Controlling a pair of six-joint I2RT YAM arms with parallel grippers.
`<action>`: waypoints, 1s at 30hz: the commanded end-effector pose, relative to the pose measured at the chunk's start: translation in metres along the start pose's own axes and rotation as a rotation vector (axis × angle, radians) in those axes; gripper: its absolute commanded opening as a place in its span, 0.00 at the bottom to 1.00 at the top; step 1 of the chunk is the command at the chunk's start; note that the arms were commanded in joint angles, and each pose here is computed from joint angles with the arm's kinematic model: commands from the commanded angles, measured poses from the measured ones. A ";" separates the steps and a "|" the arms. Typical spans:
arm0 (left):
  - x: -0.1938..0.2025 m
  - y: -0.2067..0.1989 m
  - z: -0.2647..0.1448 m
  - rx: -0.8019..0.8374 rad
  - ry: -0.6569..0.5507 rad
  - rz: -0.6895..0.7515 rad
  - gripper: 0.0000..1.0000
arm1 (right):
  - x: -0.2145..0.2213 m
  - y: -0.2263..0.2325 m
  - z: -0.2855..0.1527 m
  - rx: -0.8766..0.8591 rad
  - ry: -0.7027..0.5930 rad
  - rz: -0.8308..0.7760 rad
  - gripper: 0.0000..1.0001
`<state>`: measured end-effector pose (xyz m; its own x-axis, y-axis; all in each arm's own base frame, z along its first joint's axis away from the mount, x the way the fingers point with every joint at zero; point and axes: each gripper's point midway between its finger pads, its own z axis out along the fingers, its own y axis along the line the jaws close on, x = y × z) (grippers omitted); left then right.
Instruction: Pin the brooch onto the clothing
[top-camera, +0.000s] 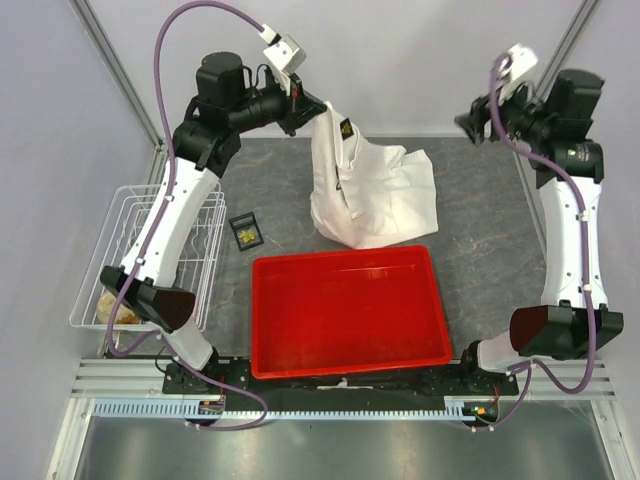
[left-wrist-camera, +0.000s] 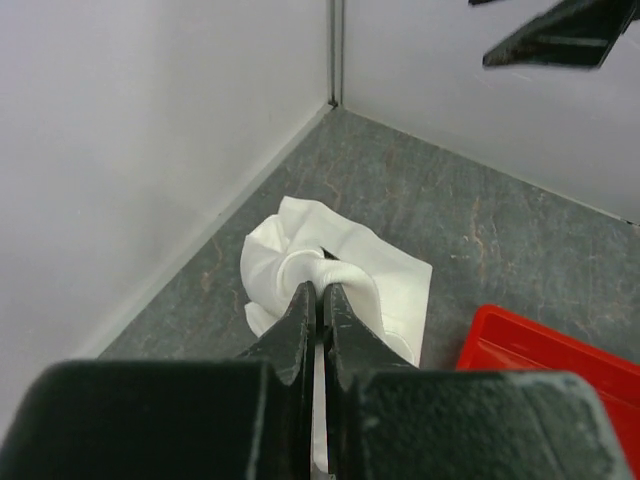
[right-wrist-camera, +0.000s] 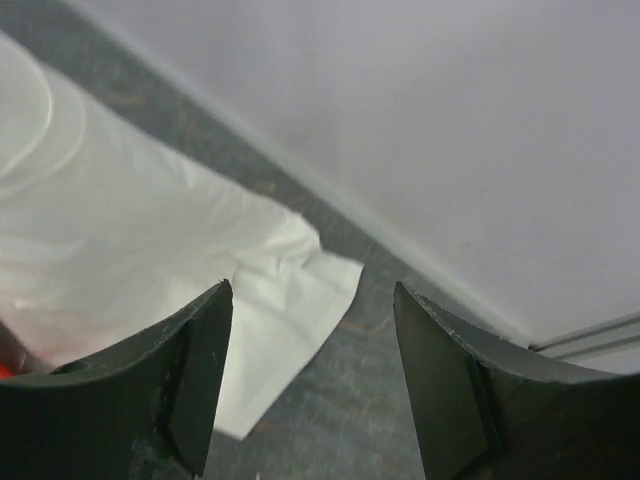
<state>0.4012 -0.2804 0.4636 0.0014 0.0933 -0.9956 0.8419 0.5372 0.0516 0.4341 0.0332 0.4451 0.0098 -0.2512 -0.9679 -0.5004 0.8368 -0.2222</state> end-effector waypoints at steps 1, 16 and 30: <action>0.032 -0.008 -0.001 0.032 0.064 -0.021 0.02 | 0.121 0.051 -0.001 -0.255 0.276 -0.077 0.73; 0.087 0.069 0.024 -0.132 0.147 -0.159 0.02 | 0.232 0.228 0.074 -0.663 0.361 -0.193 0.73; 0.112 0.106 0.033 -0.130 0.133 -0.276 0.02 | 0.318 0.262 0.149 -0.720 0.491 -0.312 0.81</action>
<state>0.5029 -0.2385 0.3199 -0.3547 0.1113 -0.9283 0.7005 0.6893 -0.1851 0.4024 0.2368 0.0526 -0.1479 -0.7131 -0.6853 -0.9667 0.2506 -0.0521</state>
